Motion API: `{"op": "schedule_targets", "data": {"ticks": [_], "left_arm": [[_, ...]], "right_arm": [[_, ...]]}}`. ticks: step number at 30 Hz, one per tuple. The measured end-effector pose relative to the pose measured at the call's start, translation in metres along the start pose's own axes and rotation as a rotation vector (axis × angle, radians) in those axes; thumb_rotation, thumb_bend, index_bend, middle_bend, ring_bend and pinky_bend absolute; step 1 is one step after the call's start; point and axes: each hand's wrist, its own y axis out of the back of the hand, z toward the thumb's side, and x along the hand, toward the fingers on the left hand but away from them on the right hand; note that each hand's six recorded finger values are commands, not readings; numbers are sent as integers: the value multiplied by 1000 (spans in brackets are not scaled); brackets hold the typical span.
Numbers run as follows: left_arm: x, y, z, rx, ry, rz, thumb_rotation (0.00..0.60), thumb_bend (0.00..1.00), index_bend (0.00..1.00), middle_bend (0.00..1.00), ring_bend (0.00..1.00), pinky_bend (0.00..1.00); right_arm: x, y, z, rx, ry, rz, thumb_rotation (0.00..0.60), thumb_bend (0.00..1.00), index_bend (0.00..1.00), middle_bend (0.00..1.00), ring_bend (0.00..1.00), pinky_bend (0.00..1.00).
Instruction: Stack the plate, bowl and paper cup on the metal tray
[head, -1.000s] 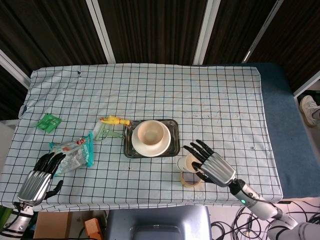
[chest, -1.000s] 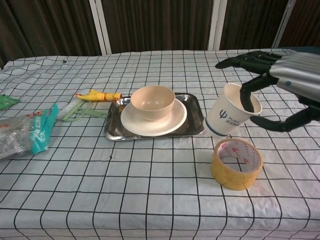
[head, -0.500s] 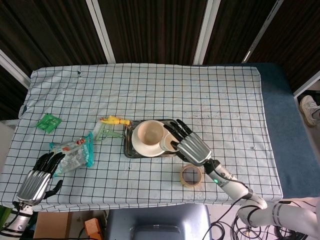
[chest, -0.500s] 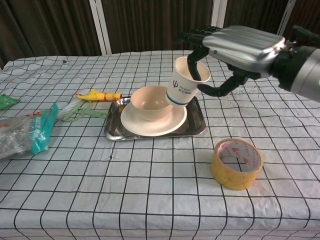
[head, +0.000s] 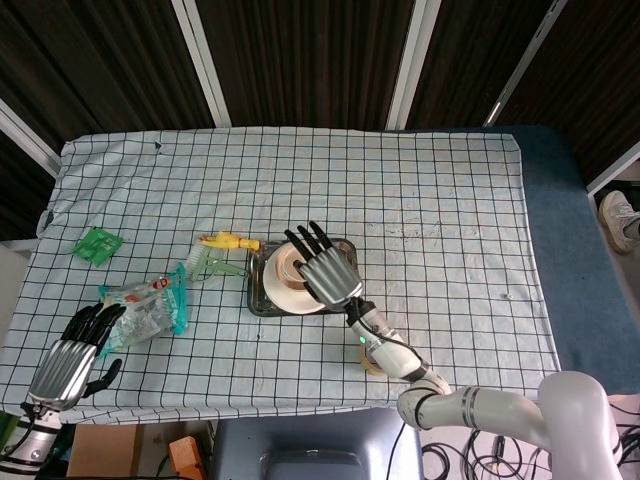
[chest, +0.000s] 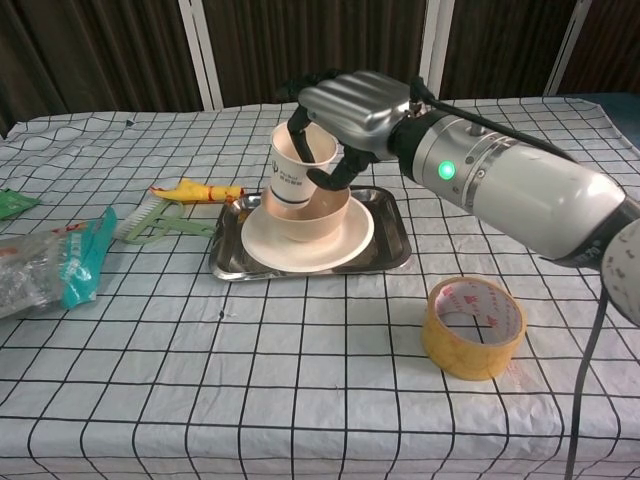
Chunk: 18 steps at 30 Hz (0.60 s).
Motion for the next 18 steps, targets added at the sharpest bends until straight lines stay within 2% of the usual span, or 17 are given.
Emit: {"op": "schedule_targets", "data": {"ticks": [11, 18], "left_arm": [[0, 0, -1, -2, 2, -5, 600, 407, 0, 81, 25, 85], [1, -3, 0, 0, 1, -13, 600, 407, 0, 80, 25, 85]], "right_arm": [[-13, -15, -10, 27, -64, 40, 600, 393, 593, 41, 0, 0], [-18, -29, -5, -44, -105, 101, 600, 393, 576, 41, 0, 0]]}}
